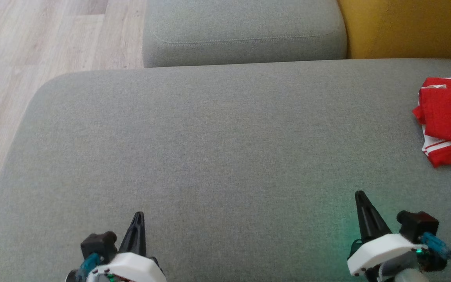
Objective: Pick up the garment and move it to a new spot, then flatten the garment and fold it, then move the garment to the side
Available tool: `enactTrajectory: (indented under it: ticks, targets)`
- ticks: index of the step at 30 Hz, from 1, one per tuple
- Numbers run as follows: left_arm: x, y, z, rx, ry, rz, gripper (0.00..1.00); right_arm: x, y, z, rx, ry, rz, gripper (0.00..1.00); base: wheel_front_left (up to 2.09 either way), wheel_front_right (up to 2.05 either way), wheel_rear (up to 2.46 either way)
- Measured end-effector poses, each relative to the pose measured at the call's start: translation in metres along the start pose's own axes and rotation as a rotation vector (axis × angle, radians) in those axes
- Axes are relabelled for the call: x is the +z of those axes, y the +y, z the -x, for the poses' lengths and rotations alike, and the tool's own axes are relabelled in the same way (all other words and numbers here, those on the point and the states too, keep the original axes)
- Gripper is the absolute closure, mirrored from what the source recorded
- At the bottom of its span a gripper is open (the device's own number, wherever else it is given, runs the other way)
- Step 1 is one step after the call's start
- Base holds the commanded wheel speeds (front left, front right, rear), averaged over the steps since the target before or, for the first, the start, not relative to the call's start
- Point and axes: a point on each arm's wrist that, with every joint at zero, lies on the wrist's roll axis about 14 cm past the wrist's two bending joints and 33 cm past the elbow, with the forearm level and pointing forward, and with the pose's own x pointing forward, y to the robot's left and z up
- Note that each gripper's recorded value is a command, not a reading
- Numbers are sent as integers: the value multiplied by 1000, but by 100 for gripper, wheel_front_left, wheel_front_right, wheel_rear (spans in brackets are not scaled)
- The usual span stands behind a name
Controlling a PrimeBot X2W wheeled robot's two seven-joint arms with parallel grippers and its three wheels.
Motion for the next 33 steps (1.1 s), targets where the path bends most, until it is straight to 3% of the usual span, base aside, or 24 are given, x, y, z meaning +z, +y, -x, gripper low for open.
enactTrajectory:
  ticks: [33]
  targets:
    - [1, 18, -9, 60, 55, 365, 100, 7, -19, -2, -71, -20, -370, 100, 0, 0, 0]
